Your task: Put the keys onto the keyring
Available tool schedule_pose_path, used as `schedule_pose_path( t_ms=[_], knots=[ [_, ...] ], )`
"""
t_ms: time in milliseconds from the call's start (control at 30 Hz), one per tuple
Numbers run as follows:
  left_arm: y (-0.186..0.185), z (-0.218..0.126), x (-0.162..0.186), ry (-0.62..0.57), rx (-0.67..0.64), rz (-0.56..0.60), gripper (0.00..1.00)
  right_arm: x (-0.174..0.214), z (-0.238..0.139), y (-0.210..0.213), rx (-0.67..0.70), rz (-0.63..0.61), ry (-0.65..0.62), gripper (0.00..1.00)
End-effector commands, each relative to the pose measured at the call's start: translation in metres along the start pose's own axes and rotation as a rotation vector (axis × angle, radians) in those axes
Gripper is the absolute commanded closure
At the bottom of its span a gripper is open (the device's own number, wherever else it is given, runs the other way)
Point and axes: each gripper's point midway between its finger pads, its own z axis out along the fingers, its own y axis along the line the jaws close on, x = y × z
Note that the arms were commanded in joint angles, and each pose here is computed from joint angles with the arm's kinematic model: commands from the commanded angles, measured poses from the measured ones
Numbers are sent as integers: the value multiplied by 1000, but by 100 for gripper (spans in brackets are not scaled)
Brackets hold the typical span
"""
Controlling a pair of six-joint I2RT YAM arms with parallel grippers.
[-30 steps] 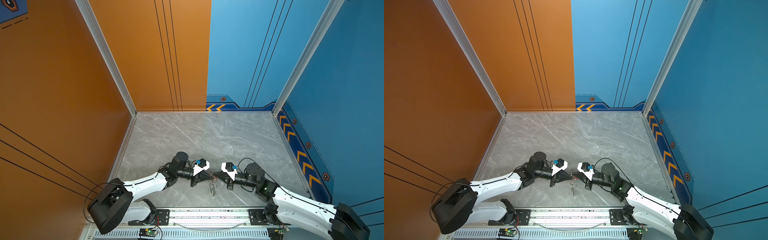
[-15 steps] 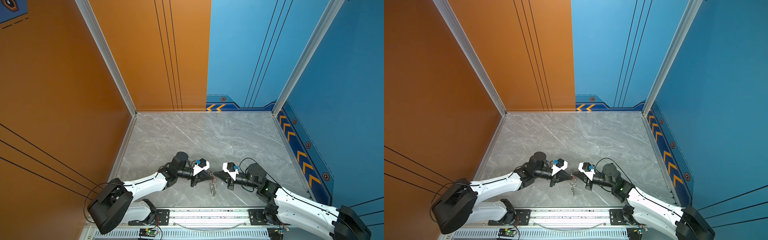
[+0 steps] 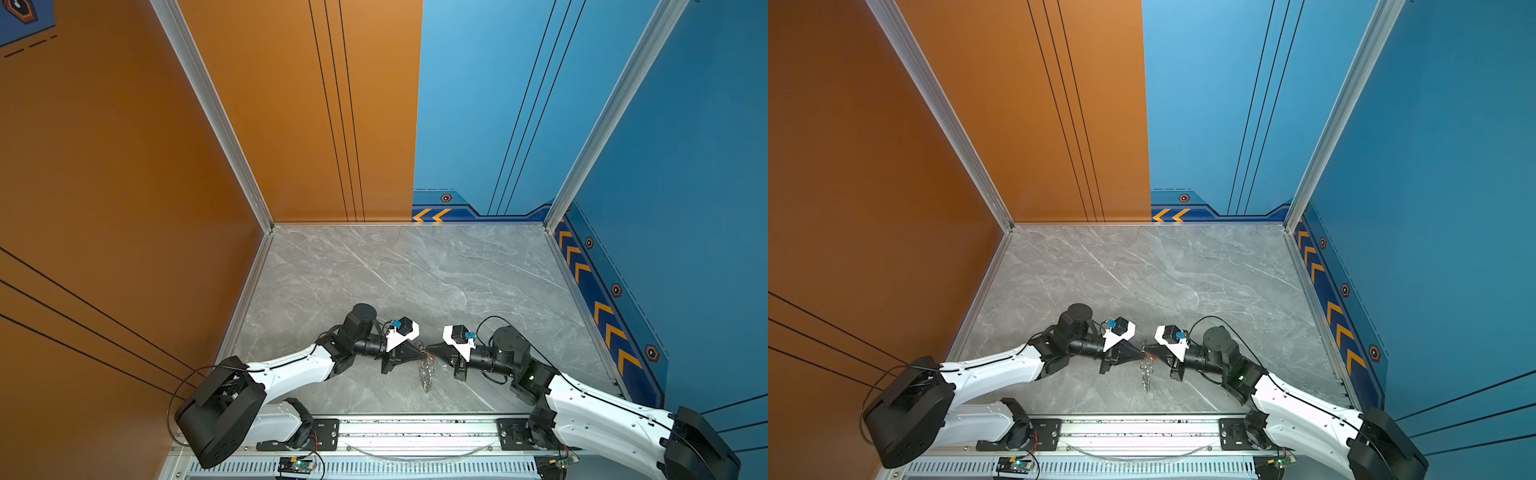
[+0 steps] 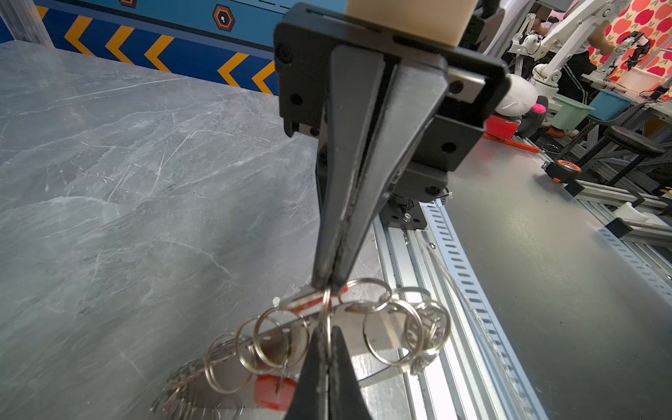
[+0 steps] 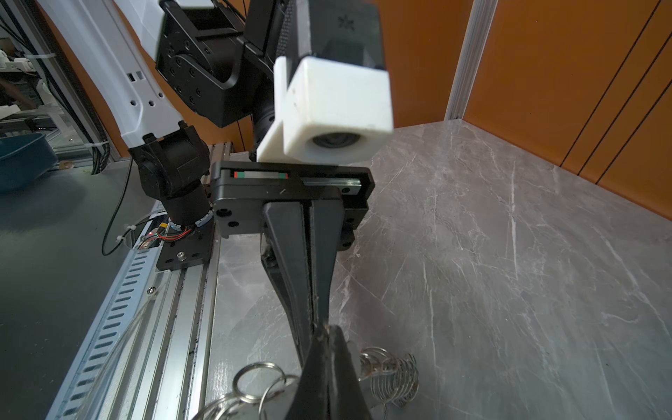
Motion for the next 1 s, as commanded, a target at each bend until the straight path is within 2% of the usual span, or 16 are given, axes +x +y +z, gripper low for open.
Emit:
schedule_pose_path(
  t_ms=[0, 967],
  knots=[
    [-4, 2, -1, -3, 22, 6, 100, -2, -2, 3, -5, -21, -17, 100],
    [-4, 1, -2, -4, 20, 5, 100, 5, 1, 5, -17, -19, 6, 100]
  ],
)
